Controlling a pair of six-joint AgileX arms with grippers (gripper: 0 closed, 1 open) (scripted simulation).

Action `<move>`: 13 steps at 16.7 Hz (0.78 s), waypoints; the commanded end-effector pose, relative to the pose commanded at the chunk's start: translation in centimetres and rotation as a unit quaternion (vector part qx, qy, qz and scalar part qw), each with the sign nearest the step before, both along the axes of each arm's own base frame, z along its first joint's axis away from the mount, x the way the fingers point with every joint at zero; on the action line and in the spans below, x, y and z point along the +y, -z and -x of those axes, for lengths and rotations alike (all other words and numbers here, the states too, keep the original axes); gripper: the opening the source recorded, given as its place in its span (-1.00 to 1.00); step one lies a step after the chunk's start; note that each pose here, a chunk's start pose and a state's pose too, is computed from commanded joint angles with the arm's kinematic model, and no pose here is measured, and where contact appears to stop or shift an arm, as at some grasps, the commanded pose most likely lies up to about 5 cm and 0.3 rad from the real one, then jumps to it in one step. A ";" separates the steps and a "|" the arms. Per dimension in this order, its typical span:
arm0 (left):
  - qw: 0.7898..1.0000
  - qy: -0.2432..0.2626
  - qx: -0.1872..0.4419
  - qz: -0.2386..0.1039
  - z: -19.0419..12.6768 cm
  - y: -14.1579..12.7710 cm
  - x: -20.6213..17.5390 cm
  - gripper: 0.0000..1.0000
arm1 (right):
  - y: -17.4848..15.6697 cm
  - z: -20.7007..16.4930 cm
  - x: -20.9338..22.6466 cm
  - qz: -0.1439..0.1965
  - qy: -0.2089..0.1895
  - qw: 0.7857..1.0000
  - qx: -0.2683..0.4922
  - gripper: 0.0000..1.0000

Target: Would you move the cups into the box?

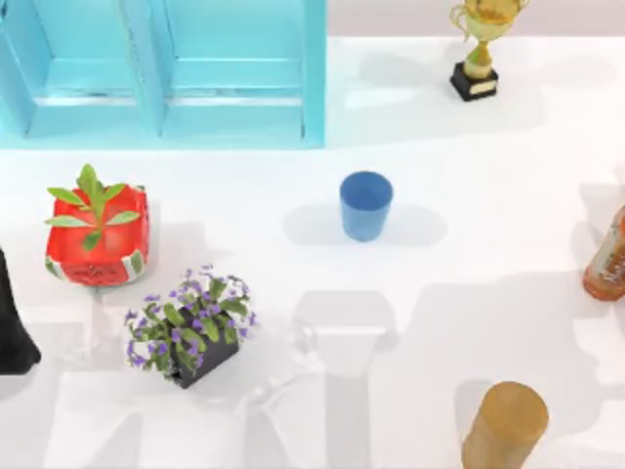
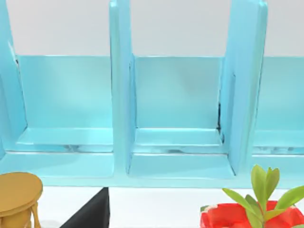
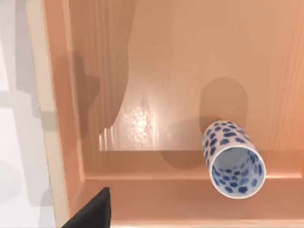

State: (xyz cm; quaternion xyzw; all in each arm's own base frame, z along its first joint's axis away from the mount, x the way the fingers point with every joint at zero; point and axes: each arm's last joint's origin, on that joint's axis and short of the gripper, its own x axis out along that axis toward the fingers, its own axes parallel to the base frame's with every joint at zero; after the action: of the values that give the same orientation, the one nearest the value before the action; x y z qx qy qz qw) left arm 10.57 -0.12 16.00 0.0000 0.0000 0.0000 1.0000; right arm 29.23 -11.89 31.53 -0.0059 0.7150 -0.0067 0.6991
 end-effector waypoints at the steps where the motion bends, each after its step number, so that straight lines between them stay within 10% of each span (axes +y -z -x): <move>1: 1.000 0.000 0.000 0.000 0.0 0.0 0.0 1.00 | 0.1 -2.2 1.4 0.005 0.000 1.000 -0.002 1.00; 7: 1.000 0.000 0.000 0.000 0.0 0.0 0.0 1.00 | 2.3 -12.8 19.0 0.020 0.001 0.999 -0.051 1.00; 13: 1.000 0.000 0.000 0.000 0.0 0.0 0.0 1.00 | 6.7 -11.7 38.4 -0.002 0.004 0.995 -0.100 1.00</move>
State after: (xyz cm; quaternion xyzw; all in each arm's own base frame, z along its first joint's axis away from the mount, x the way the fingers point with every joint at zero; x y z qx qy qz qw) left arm 10.57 -0.12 16.00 0.0000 0.0000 0.0000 1.0000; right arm 40.91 26.53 24.86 -0.0013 0.6413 -0.0084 0.7672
